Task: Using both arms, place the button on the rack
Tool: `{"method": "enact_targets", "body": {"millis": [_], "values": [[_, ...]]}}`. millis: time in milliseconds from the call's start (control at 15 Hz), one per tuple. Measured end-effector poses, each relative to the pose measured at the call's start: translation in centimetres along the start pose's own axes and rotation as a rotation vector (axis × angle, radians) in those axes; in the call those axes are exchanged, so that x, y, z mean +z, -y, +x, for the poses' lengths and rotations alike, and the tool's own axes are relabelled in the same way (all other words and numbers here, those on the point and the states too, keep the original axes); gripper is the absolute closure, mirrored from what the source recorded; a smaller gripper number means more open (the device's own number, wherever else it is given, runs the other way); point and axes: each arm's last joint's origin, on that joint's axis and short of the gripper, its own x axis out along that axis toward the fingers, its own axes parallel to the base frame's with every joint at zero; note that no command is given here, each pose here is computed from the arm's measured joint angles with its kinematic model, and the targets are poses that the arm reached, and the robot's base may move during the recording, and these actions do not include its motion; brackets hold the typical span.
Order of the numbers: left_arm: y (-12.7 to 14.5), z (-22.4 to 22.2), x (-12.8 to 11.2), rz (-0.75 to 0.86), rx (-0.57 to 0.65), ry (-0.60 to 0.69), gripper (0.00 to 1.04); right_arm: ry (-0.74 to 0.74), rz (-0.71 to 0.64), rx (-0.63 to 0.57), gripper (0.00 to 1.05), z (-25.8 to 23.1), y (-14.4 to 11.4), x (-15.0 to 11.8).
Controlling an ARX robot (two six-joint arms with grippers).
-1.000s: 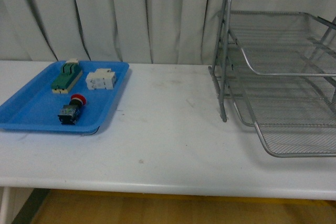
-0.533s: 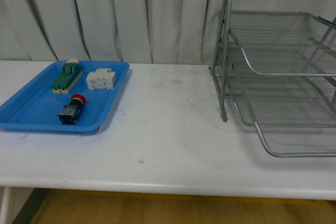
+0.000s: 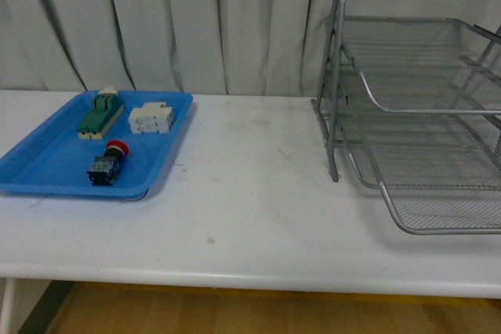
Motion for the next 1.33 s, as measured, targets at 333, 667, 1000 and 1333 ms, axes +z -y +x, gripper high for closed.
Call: {"method": "enact_targets", "body": {"millis": [333, 667, 1000, 1333], "values": [[-1.1, 4.1, 3.8, -0.082, 0.271, -0.316, 0.07, 0.0, -0.001, 0.0, 0.06, 0.0, 0.0, 0.0], [-1.7, 18.7, 4.2, -0.042, 0.106, -0.314, 0.07, 0.0, -0.001, 0.0, 0.06, 0.0, 0.0, 0.0], [1.9, 31.1, -2.0, 0.081, -0.035, -0.606, 0.07, 0.0, 0.0, 0.0, 0.06, 0.0, 0.0, 0.0], [1.1, 36.9, -3.6, 0.149, -0.018, -0.703, 0.07, 0.0, -0.001, 0.0, 0.06, 0.0, 0.0, 0.0]]}}
